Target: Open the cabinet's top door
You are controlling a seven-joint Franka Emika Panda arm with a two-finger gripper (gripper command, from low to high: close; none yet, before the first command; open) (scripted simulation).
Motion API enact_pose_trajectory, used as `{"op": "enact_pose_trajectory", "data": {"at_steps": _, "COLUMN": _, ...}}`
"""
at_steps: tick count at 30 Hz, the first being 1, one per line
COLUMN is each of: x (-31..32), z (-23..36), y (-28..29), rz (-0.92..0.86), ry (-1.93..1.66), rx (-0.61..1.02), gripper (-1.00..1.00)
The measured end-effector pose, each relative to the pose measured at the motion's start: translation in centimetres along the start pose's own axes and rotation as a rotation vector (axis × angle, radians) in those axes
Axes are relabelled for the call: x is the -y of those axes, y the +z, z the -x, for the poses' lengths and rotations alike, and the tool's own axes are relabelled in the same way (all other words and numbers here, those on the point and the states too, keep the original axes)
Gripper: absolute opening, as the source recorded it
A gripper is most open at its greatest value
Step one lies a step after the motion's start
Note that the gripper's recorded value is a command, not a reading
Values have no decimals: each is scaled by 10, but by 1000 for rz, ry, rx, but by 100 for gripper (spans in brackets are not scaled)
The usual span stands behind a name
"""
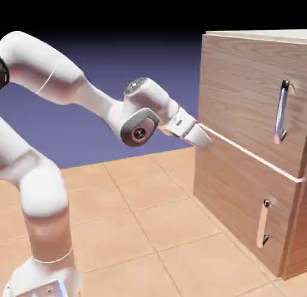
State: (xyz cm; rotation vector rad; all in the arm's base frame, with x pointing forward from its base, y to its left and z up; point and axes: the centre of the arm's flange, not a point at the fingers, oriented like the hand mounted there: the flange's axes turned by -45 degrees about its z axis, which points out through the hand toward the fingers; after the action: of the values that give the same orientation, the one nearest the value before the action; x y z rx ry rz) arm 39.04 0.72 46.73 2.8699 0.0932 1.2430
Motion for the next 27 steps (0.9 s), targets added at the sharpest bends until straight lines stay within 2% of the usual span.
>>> {"op": "enact_pose_trajectory", "data": {"at_steps": 13, "x": 10, "z": -62, "y": -61, "rz": -15, "ry": -53, "rx": -218, "gripper": 100}}
{"op": "enact_pose_trajectory", "data": {"at_steps": 27, "x": -13, "z": -94, "y": -110, "rz": -19, "ry": -60, "rx": -437, "gripper": 100}}
